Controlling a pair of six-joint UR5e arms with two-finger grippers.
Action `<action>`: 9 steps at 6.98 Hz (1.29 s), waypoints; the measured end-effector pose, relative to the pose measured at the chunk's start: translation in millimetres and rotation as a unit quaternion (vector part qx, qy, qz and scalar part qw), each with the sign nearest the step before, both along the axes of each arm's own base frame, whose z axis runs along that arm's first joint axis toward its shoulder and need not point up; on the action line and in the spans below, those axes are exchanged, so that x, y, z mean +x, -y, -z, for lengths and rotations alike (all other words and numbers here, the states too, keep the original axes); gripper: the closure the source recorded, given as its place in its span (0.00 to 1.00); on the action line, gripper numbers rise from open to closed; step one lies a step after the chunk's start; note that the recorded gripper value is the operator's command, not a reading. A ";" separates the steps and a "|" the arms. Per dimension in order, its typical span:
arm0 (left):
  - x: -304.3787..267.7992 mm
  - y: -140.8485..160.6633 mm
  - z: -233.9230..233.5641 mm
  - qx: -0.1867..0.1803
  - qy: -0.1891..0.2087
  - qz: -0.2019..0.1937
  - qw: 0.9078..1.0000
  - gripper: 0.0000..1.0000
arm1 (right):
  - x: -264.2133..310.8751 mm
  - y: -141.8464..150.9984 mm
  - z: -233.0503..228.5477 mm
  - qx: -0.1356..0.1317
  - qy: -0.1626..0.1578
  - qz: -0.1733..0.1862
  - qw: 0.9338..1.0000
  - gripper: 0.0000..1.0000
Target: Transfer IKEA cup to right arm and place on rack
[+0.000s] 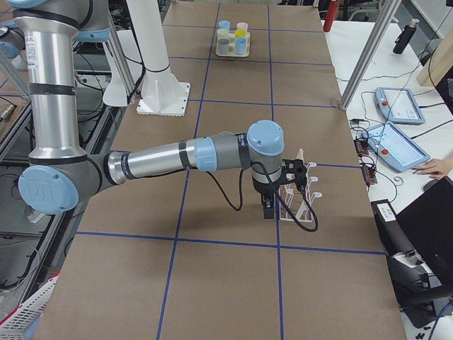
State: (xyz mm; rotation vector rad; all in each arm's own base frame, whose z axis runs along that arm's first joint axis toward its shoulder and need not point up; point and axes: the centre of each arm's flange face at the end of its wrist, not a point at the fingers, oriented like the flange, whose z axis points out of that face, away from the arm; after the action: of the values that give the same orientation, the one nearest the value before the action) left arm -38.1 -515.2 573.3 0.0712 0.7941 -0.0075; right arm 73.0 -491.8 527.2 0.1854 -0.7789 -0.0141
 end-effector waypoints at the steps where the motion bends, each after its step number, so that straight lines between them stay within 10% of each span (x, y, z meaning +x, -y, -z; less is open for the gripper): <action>1: 9.5 -22.0 -10.0 -0.006 -0.018 -0.003 1.000 0.00 | -12.1 0.7 11.0 0.010 0.005 0.011 1.000 0.00; 5: 65.6 -153.5 -67.7 -0.050 -0.063 0.064 0.995 0.01 | -59.3 11.0 69.8 0.020 0.033 0.016 0.999 0.01; 9: 104.7 -202.0 -82.5 -0.073 -0.069 0.020 0.995 0.05 | -121.2 32.1 141.9 0.004 0.063 -0.001 0.998 0.01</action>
State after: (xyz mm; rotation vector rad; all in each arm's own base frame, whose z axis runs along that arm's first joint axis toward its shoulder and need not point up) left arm 66.5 -313.2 655.8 -0.0515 0.9283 -0.1092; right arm -48.2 -523.9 385.3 0.1953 -0.9045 -0.0043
